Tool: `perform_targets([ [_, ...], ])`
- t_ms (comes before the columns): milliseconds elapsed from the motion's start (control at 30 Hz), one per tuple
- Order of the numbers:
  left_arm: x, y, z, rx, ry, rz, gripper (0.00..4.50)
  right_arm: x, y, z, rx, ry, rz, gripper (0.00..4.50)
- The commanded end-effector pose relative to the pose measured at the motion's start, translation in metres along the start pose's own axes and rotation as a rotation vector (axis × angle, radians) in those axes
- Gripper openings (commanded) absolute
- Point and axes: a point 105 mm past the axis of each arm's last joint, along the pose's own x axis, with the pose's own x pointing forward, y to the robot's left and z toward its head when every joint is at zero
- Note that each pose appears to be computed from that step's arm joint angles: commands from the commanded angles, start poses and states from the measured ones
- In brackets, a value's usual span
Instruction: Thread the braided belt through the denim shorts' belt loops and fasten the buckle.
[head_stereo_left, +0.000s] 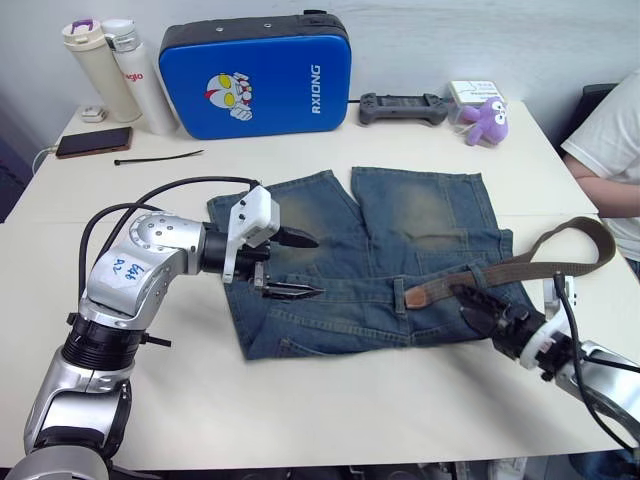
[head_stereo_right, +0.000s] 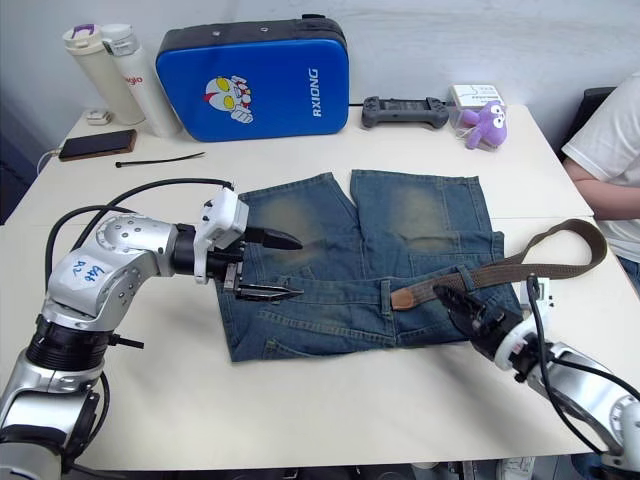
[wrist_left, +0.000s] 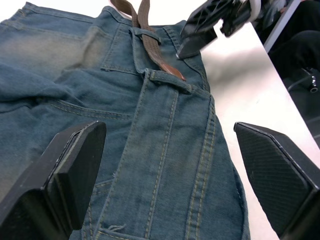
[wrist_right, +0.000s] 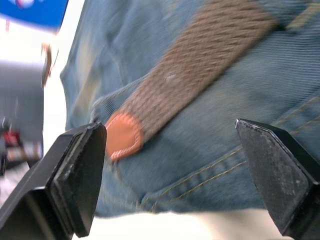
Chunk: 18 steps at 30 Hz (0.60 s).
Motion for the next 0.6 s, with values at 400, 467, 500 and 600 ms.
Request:
perform_targets([
  [400, -0.006, 0.000, 0.011, 0.061, -0.001, 0.033, 4.50, 0.020, 0.000, 0.012, 0.104, -0.062, -0.025, 4.44],
  [467, -0.006, 0.000, 0.011, 0.062, 0.000, 0.033, 4.50, 0.019, -0.003, 0.015, 0.135, -0.099, -0.023, 4.44],
  [500, -0.006, 0.000, 0.011, 0.063, 0.000, 0.033, 4.50, 0.019, -0.005, 0.017, 0.142, -0.111, -0.021, 4.44],
  [600, -0.006, 0.001, 0.012, 0.064, 0.000, 0.036, 4.50, 0.017, -0.007, 0.023, 0.188, -0.165, 0.006, 4.44],
])
